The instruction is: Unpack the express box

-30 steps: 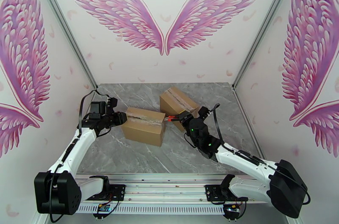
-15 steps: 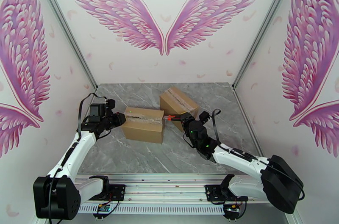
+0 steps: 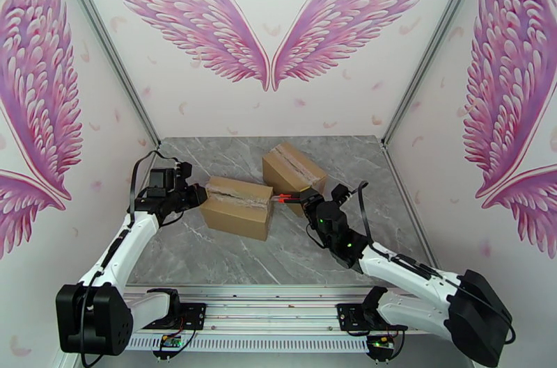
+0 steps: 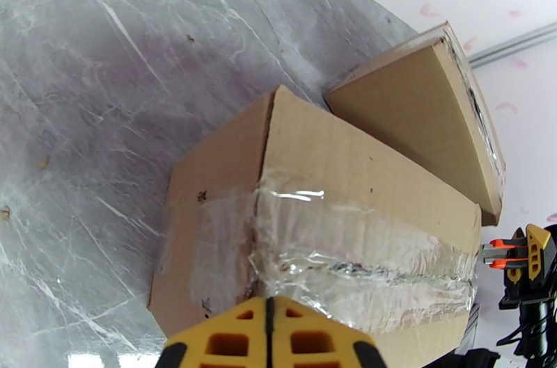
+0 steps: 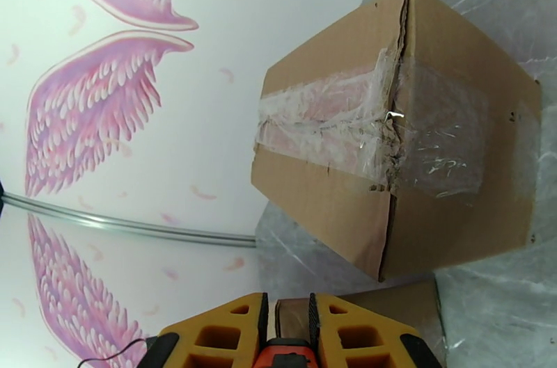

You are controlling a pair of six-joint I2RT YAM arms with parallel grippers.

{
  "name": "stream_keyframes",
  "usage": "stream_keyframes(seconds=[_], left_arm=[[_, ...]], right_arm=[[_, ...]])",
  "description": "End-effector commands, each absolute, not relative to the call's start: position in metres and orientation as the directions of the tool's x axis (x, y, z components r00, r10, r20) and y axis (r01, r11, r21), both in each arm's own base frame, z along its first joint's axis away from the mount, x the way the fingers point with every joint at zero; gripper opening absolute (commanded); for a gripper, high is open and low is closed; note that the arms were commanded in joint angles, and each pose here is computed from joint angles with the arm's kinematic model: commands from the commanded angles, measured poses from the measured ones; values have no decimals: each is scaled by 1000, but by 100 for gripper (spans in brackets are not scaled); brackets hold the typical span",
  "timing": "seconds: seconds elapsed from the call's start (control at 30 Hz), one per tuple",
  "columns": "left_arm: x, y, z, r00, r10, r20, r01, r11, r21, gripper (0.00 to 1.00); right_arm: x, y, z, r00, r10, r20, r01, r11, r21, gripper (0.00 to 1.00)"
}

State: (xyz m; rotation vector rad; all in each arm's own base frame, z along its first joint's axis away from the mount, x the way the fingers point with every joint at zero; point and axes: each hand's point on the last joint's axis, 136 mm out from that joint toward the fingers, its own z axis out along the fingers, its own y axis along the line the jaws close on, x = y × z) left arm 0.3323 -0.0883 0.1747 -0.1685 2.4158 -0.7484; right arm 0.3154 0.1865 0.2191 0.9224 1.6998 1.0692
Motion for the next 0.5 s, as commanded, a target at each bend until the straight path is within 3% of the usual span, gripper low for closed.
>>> stream_keyframes(seconds=[0.0,0.47], left_arm=[[285,-98,120,-942,-219,-254,-47,836,-546,5],[280,-101,114,-952,-206,-224,-56,841,-538,3]], right_arm=[[311,181,218,-331,881,-338,117,393,912,0],[320,176,221,-273,907,-320,80,352,932,0]])
